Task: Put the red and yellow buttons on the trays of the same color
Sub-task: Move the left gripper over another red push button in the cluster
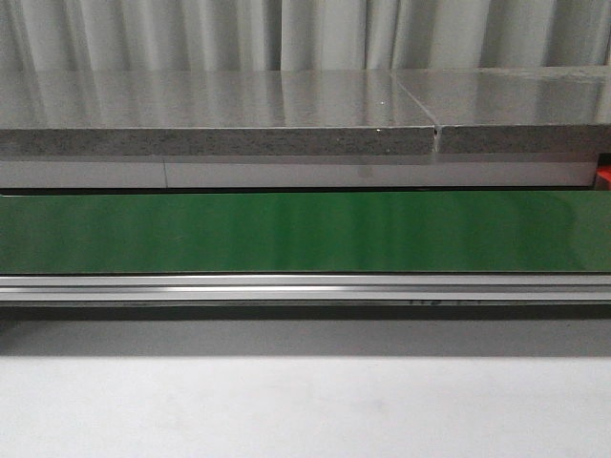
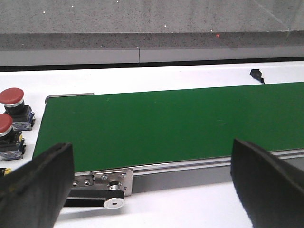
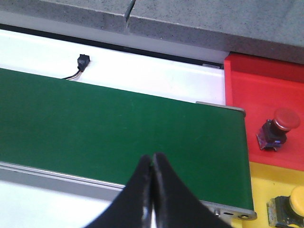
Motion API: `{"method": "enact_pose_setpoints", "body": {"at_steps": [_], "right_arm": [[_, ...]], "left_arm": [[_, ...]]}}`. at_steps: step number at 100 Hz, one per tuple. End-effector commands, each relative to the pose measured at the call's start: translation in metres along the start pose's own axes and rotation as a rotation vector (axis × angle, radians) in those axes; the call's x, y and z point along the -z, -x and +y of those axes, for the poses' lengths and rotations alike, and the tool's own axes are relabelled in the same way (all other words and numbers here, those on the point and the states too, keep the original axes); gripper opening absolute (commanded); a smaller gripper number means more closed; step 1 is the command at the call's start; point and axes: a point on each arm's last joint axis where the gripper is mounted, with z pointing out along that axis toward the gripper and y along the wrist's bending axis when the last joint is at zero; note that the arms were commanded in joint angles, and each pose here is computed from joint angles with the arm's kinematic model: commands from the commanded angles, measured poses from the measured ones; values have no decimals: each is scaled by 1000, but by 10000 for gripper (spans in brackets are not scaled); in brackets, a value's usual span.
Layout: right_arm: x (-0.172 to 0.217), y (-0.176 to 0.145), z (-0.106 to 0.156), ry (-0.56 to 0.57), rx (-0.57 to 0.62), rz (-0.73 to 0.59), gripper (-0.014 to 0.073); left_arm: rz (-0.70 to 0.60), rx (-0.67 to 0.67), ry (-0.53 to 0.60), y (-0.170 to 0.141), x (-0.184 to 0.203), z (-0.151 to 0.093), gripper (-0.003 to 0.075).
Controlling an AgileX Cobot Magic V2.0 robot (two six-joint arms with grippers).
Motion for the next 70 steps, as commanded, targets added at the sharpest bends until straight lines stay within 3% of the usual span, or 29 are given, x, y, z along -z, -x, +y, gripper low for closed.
{"method": "enact_pose_setpoints", "body": {"at_steps": [1,30,49,70], "right_arm": [[5,13,-2,-18,11,-90,-68],[5,13,-2,-18,11,-90,-68],[5,13,-2,-18,11,-90,-68],[5,13,-2,-18,11,-89,-68]], "left_arm": [[-115,67,14,23,4,1,657],[-42,187,236,66,-23,30,657],[72,308,370,84,-57,67,657],[152,469,459,83,-94,113,655]]}}
